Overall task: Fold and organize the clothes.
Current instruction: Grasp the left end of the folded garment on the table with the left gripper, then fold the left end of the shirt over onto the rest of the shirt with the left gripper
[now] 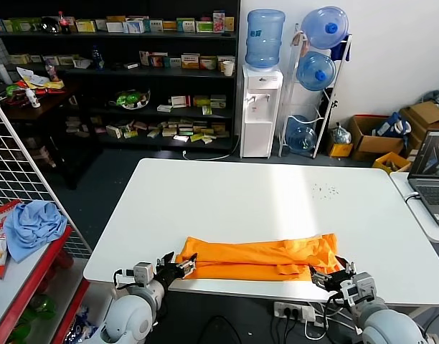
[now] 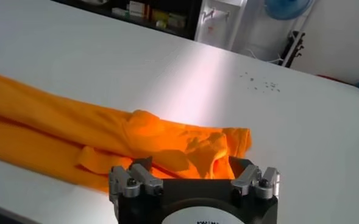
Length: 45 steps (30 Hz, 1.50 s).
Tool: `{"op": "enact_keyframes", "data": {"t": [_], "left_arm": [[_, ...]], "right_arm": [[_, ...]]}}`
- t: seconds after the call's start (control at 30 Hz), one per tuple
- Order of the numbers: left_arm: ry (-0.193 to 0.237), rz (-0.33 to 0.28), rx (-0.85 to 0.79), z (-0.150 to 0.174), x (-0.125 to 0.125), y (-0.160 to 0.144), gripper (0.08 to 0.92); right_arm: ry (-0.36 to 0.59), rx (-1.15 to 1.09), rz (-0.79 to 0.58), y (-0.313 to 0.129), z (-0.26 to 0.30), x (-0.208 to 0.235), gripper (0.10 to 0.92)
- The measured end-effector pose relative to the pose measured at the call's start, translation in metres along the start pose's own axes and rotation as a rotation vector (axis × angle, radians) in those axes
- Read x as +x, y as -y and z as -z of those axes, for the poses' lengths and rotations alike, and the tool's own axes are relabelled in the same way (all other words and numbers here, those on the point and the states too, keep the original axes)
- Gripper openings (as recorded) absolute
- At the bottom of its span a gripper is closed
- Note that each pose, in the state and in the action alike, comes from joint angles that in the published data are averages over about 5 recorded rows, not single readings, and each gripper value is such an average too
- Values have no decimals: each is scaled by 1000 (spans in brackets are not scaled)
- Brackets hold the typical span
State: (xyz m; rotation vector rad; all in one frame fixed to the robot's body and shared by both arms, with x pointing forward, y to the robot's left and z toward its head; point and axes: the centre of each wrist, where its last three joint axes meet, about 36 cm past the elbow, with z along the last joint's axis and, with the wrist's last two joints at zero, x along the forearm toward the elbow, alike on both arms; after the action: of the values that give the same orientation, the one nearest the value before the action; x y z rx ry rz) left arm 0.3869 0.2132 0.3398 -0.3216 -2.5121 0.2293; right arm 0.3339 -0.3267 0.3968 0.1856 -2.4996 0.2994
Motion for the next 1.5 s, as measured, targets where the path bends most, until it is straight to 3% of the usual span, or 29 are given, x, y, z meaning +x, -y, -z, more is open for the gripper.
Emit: {"op": "enact_keyframes", "data": {"t": [0.47,0.77,1.13,1.5], "left_arm": [[-24,-22,13,-5,-1,3,402],[-13,-20,11,0,-5,0,155],[33,73,-6,24,-12,-37,129],[86,274,-79,63,-11,-118,129]], "right_arm": [[1,-7,6,-3,4,2,823],[6,-12,8,-4,4,2,823],[88,-32,-3,-7,10,-1,823],[176,-37,-7,-14,15,-5,823]]}}
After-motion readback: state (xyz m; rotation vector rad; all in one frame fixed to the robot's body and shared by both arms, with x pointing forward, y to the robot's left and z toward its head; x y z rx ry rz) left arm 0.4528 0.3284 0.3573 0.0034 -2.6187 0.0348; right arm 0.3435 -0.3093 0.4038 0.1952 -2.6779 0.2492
